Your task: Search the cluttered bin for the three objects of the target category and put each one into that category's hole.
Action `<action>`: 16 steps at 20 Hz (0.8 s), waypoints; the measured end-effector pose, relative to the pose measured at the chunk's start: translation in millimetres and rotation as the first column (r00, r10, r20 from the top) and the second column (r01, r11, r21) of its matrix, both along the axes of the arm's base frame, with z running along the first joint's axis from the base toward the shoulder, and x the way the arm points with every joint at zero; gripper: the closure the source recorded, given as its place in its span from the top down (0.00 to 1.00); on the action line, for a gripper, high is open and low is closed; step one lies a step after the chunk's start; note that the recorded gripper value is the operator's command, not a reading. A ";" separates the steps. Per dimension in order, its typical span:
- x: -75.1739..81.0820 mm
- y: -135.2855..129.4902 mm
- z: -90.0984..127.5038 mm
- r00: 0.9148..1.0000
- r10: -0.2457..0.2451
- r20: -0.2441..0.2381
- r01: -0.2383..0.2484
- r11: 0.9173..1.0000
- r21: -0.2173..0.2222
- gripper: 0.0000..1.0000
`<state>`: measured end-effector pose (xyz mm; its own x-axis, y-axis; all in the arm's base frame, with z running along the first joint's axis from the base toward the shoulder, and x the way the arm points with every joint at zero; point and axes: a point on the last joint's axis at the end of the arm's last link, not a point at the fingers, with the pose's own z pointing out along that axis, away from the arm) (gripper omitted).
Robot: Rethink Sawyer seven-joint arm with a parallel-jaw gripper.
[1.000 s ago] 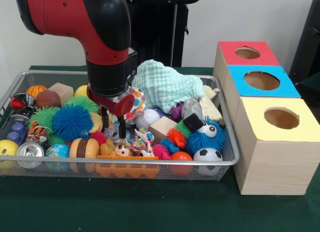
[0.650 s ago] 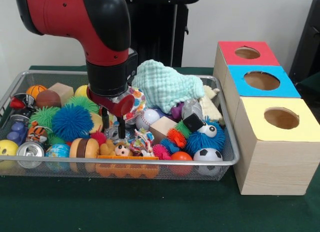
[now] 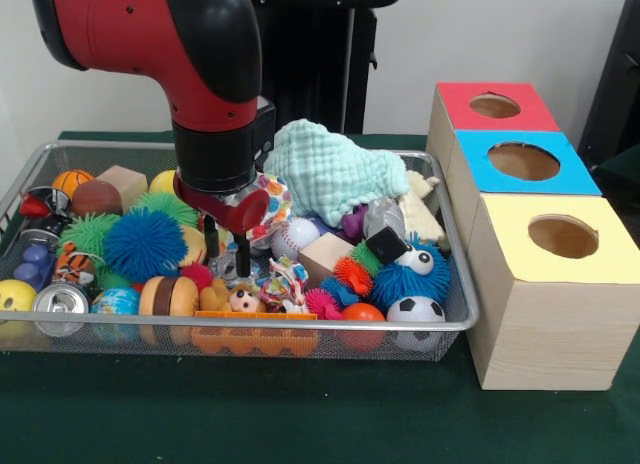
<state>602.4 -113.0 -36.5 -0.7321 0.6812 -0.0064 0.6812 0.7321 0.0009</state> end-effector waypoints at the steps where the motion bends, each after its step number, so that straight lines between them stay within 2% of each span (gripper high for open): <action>1: 0.0 0.0 0.0 1.000 0.000 0.000 0.000 1.000 0.000 0.00; 16: 0.8 -1.9 1.4 1.000 -0.002 0.002 0.002 1.000 -0.001 0.00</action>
